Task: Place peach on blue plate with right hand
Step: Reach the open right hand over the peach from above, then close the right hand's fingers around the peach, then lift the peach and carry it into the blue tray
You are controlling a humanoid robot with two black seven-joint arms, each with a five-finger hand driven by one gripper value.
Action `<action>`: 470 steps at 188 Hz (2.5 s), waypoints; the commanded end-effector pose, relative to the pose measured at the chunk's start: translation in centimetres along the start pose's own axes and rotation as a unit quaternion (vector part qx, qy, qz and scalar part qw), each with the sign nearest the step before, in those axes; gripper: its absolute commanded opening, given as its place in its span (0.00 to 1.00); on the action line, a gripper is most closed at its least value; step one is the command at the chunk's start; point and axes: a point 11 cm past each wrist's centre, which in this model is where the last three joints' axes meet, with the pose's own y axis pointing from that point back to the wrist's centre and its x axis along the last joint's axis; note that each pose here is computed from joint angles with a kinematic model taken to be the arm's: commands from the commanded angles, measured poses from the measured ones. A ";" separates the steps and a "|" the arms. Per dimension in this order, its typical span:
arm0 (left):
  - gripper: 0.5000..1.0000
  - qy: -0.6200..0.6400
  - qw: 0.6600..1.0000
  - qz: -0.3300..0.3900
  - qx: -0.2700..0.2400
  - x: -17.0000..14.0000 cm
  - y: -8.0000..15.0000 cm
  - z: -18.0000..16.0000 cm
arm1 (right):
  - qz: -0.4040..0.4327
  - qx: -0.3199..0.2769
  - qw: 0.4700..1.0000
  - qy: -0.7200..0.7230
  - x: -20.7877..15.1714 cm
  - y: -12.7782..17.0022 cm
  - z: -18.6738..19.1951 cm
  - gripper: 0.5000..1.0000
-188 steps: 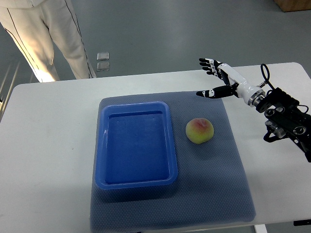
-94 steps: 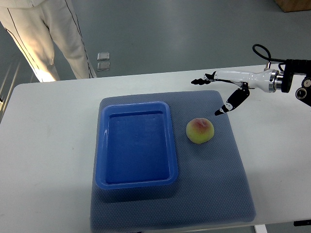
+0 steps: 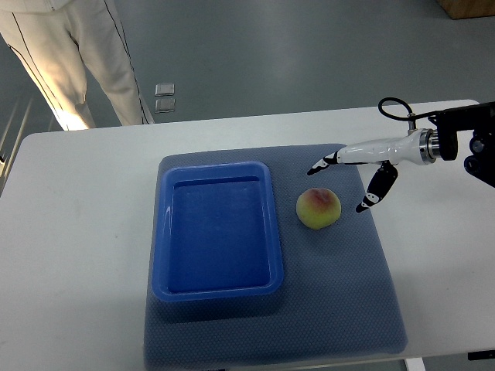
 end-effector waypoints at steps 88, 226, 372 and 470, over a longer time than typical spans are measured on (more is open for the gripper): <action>1.00 0.000 1.000 0.000 0.000 0.0 0.0 0.0 | -0.019 0.007 0.998 0.051 -1.1 -2.9 -1.3 0.86; 1.00 0.000 1.000 0.000 0.000 0.0 0.0 0.0 | -0.018 0.014 0.999 0.040 -2.3 -5.3 -1.8 0.83; 1.00 0.000 1.000 0.000 0.000 0.0 0.0 0.0 | -0.009 0.016 0.999 0.048 -0.3 -4.8 -2.2 0.34; 1.00 0.000 1.000 0.000 0.000 0.0 0.0 0.0 | 0.005 0.110 0.989 0.100 4.0 -10.4 -11.3 0.37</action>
